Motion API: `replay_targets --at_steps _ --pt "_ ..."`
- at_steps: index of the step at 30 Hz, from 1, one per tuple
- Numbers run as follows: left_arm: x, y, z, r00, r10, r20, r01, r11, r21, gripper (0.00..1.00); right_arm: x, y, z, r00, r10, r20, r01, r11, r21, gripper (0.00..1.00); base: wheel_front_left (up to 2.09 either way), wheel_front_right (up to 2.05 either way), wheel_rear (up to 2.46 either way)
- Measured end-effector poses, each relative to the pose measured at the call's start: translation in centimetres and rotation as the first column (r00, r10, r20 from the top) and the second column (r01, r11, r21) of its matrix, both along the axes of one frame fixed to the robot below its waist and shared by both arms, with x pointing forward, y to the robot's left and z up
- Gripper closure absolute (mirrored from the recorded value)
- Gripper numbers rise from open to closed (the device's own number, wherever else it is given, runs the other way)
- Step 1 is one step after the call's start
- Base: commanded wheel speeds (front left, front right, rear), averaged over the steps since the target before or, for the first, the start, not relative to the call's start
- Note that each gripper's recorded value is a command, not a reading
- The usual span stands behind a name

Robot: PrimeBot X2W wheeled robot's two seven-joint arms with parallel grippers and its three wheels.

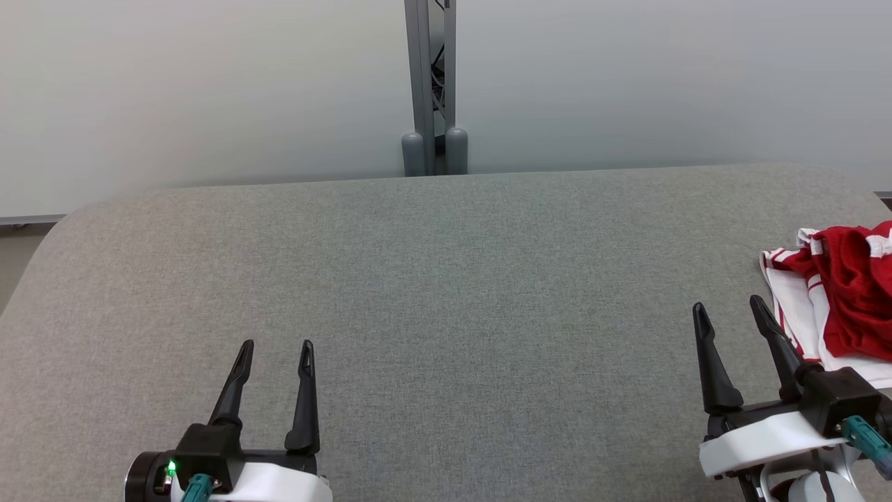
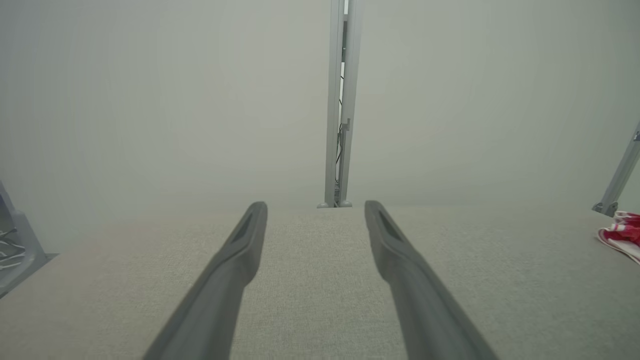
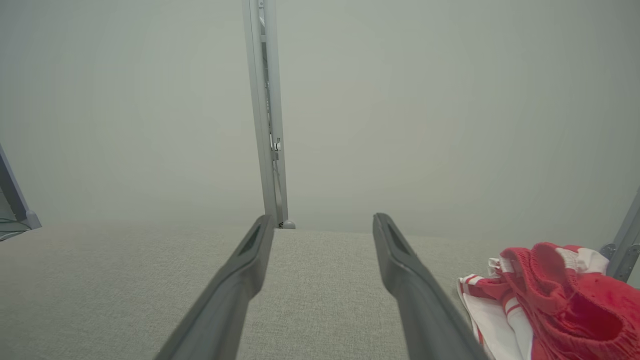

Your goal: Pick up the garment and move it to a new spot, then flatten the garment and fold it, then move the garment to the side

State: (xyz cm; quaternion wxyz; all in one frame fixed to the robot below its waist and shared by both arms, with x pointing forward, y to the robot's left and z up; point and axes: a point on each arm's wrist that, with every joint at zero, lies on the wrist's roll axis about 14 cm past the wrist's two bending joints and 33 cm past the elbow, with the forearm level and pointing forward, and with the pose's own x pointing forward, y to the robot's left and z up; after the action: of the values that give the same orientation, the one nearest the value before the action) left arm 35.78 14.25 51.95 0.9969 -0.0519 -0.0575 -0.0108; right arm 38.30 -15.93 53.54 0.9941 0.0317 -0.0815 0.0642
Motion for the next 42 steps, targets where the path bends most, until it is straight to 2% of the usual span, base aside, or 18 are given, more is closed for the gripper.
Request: replay_targets --at_steps 16,37,38,42 --pt "0.0 0.1 -1.3 0.999 -0.001 -0.04 0.001 1.0 -0.005 0.0 0.0 -0.2 0.0 1.0 -0.006 0.0 0.006 1.0 0.017 0.0 0.0 0.0 0.0" --pt "0.0 -0.3 -0.8 0.999 -0.027 -0.024 0.026 1.0 -0.013 0.0 0.0 0.7 -0.1 1.0 0.02 -0.003 -0.02 1.0 0.012 0.0 0.0 0.0 0.0" --pt "-0.1 -0.3 -1.3 0.999 -0.027 -0.039 0.026 1.0 -0.014 1.0 -0.1 0.8 -0.5 1.0 0.021 -0.017 -0.021 1.0 0.015 1.0 0.0 0.0 0.0" --pt "-1.1 -0.4 -3.4 0.994 -0.027 -0.107 0.025 0.999 -0.019 1.0 -1.0 0.9 -3.0 0.996 0.019 -0.092 -0.017 0.999 0.029 1.0 0.0 0.0 0.0"
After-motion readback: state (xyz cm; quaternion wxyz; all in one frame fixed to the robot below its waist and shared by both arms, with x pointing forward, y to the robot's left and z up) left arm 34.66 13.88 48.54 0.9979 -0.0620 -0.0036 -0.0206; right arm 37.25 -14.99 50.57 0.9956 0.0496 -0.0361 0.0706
